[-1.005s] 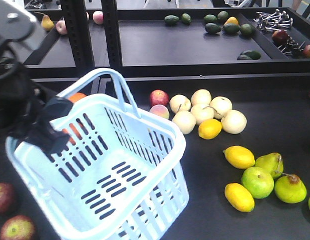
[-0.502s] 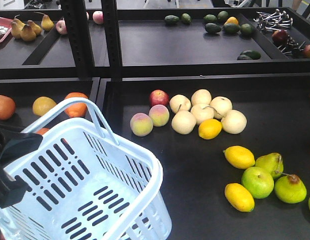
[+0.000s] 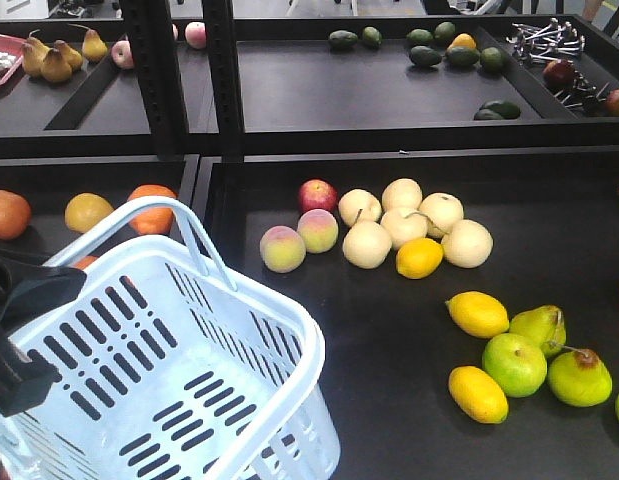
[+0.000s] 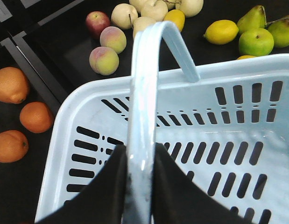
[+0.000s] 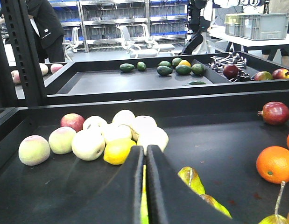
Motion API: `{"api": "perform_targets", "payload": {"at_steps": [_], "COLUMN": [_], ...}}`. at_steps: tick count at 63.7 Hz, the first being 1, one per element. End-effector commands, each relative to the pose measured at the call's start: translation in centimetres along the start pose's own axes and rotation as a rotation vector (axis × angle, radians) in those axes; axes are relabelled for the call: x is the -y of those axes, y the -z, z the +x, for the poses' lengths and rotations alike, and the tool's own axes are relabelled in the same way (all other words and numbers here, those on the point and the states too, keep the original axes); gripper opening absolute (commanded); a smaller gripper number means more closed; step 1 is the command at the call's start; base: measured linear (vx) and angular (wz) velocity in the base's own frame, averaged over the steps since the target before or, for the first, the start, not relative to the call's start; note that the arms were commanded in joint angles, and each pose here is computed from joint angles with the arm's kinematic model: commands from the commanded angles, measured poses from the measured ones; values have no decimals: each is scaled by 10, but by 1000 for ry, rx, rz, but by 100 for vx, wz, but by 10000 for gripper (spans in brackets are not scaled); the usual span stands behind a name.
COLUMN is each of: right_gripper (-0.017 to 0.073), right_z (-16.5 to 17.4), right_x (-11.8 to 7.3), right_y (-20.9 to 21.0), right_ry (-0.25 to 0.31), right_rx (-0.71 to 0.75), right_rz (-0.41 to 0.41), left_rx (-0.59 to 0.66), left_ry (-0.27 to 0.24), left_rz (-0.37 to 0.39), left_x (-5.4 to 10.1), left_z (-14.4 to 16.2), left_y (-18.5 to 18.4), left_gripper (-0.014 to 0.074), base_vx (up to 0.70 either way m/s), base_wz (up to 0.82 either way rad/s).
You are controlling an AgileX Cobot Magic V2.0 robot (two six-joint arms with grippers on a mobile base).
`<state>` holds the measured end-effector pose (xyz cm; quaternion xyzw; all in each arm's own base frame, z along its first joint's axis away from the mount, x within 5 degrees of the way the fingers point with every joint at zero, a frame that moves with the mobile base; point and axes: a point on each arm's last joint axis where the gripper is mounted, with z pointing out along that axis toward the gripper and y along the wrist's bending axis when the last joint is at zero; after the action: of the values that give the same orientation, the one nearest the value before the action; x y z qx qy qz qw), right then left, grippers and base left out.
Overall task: Pick three apples into basket with both arms
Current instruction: 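Lift the basket by its handle with the left gripper, then drive the base away from the table carrying the basket in the left gripper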
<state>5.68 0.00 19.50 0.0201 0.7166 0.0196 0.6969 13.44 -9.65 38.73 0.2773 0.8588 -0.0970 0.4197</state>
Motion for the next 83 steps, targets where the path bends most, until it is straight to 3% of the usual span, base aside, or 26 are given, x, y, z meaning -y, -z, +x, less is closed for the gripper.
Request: {"api": "perform_targets", "payload": {"at_steps": [1,83], "right_gripper": [-4,-4], "right_z": [-3,-3], "right_x": [0,0], "right_y": [0,0], "right_ry": [10,10], "right_rx": [78,78], "right_rz": [1,1], "left_rx": [114,114], "left_ry": [16,16], "left_rz": [8,8], "left_x": [0,0], "left_z": [-13,-13], "left_y": [8,8], "left_gripper": [-7,-7], "base_vx": [0,-1], "base_wz": [0,4]}}
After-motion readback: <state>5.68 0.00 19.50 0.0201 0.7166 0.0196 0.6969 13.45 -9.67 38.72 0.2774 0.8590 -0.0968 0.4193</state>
